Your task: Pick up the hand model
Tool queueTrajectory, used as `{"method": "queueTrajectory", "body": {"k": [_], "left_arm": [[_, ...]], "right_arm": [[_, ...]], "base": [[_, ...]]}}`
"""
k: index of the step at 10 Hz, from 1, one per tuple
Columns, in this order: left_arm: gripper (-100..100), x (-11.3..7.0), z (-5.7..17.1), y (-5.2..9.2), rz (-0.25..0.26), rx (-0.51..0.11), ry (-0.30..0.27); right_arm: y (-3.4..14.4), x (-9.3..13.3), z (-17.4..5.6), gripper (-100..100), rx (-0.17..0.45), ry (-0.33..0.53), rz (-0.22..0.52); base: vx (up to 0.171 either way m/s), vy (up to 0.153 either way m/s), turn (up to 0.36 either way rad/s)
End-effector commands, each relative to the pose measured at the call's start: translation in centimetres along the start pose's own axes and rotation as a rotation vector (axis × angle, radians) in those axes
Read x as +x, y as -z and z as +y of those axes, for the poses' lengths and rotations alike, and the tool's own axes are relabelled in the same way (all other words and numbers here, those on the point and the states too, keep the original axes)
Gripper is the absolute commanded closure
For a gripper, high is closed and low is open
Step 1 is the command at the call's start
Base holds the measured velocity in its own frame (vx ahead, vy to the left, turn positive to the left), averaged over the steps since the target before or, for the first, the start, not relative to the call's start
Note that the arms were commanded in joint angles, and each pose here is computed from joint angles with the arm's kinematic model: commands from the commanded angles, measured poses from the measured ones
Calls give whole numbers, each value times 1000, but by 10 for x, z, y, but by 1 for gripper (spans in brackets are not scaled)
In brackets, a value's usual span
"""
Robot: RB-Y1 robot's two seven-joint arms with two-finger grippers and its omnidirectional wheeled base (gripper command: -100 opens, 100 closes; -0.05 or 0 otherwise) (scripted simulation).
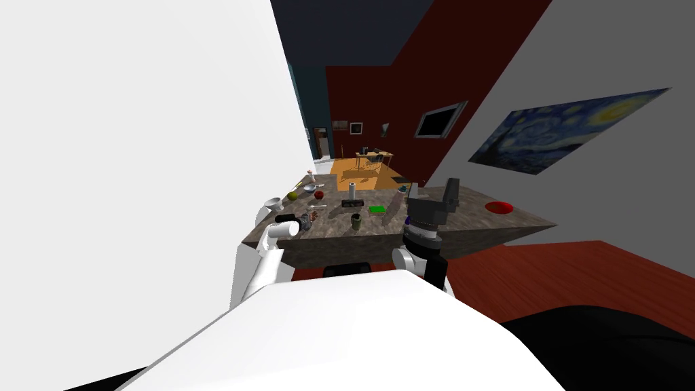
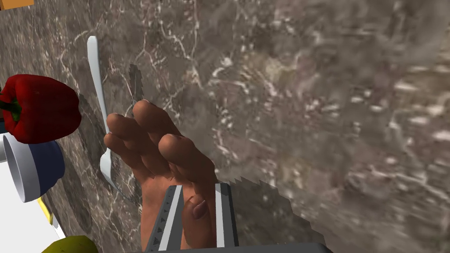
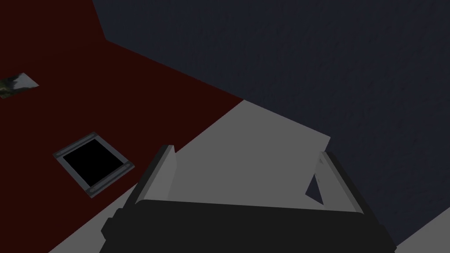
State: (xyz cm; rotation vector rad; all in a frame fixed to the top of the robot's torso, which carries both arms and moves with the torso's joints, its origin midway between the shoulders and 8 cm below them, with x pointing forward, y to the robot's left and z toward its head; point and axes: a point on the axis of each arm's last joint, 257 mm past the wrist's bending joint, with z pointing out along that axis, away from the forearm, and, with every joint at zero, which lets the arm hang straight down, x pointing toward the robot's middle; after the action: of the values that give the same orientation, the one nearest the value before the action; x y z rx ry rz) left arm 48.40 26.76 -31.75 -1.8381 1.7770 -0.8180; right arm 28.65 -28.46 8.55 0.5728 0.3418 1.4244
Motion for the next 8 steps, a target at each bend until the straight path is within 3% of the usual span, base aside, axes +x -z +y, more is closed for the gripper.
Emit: {"method": "queueTrajectory", "body": {"k": [1,3,4,5,8], "left_arm": [[100,0,0,0,0,0,0],[100,0,-1,0,0,2,-1],[0,0,-1,0,0,2,-1],[100,2,-3,1,-9,2,9],[100,7,-9,3,-29,4,28]], "right_arm": [[0,0,0,0,0,0,0],[0,0,0,0,0,0,0],[0,0,0,0,0,0,0],[0,0,0,0,0,0,0],[0,0,0,0,0,0,0]], "base": [[0,0,0],[0,0,0],[0,0,0],[-29,32,-143],[-67,79,-113]]}}
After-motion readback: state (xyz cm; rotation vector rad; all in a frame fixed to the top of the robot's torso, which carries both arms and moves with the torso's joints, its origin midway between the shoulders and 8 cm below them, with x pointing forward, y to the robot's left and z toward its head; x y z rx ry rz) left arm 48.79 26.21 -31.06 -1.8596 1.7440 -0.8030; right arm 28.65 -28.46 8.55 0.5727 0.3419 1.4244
